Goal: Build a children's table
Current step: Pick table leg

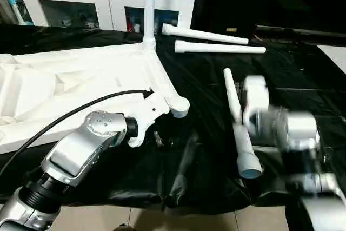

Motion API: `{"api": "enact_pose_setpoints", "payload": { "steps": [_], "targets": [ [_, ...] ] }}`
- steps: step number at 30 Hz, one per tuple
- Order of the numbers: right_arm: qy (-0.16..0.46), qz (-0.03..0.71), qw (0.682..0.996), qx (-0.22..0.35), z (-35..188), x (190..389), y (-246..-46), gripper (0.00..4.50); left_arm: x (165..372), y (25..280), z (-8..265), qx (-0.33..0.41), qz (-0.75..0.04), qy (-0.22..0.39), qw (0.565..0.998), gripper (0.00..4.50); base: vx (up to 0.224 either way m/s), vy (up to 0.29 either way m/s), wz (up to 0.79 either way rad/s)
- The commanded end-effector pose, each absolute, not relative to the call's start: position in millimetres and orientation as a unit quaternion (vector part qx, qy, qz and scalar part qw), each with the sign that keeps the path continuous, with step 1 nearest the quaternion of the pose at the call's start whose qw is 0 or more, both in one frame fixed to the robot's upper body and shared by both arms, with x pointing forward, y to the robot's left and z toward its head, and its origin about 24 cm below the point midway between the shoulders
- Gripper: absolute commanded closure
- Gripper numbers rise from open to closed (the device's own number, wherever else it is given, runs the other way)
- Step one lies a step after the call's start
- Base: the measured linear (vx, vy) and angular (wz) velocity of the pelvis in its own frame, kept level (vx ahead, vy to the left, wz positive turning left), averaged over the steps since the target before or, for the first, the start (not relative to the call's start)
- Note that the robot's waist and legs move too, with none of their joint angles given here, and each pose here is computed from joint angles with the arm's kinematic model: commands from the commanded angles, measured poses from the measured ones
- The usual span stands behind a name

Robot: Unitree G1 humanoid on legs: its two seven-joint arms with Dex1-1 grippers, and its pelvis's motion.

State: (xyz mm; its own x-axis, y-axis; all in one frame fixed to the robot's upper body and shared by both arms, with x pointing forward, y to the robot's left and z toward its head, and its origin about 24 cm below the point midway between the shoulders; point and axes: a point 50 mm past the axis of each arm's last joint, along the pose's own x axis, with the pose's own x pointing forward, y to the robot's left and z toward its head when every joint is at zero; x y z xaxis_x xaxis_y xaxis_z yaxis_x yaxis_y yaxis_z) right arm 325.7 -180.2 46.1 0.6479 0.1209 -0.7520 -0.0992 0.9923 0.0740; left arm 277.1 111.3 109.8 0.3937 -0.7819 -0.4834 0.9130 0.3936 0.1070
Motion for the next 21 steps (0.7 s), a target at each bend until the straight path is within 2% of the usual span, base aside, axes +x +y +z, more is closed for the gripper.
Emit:
{"api": "enact_pose_setpoints", "payload": {
  "steps": [1, 8, 13, 14, 16, 17, 21],
  "targets": [
    [0.441, 0.058, 0.895, 0.026, 36.1, 319.7, -182.3, 0.32, 276.3, 109.0, 116.0, 0.187, -0.526, 0.165, 0.813, 0.00, 0.000, 0.000, 0.00],
    [0.439, 0.058, 0.896, 0.034, 37.7, 320.8, -181.8, 0.86, 277.8, 110.0, 119.1, 0.187, -0.526, 0.160, 0.814, 0.00, 0.000, 0.000, 0.00],
    [0.431, 0.055, 0.900, 0.034, 40.4, 323.7, -183.5, 1.35, 278.3, 110.6, 120.2, 0.187, -0.525, 0.157, 0.815, 0.00, 0.000, 0.000, 0.00],
    [0.429, 0.055, 0.901, 0.035, 40.9, 324.2, -183.7, 1.59, 278.5, 110.7, 120.4, 0.187, -0.525, 0.156, 0.816, 0.00, 0.000, 0.000, 0.00],
    [0.427, 0.055, 0.902, 0.036, 41.5, 324.6, -184.0, 1.59, 278.6, 110.5, 121.0, 0.185, -0.525, 0.155, 0.816, 0.00, 0.000, 0.000, 0.00],
    [0.426, 0.054, 0.902, 0.037, 41.9, 324.8, -184.2, 1.78, 278.5, 110.3, 121.6, 0.183, -0.526, 0.153, 0.816, 0.00, 0.000, 0.000, 0.00],
    [0.422, 0.052, 0.904, 0.042, 42.8, 325.4, -184.8, 2.10, 278.4, 110.0, 123.5, 0.178, -0.528, 0.150, 0.816, 0.00, 0.000, 0.000, 0.00]
  ]
}}
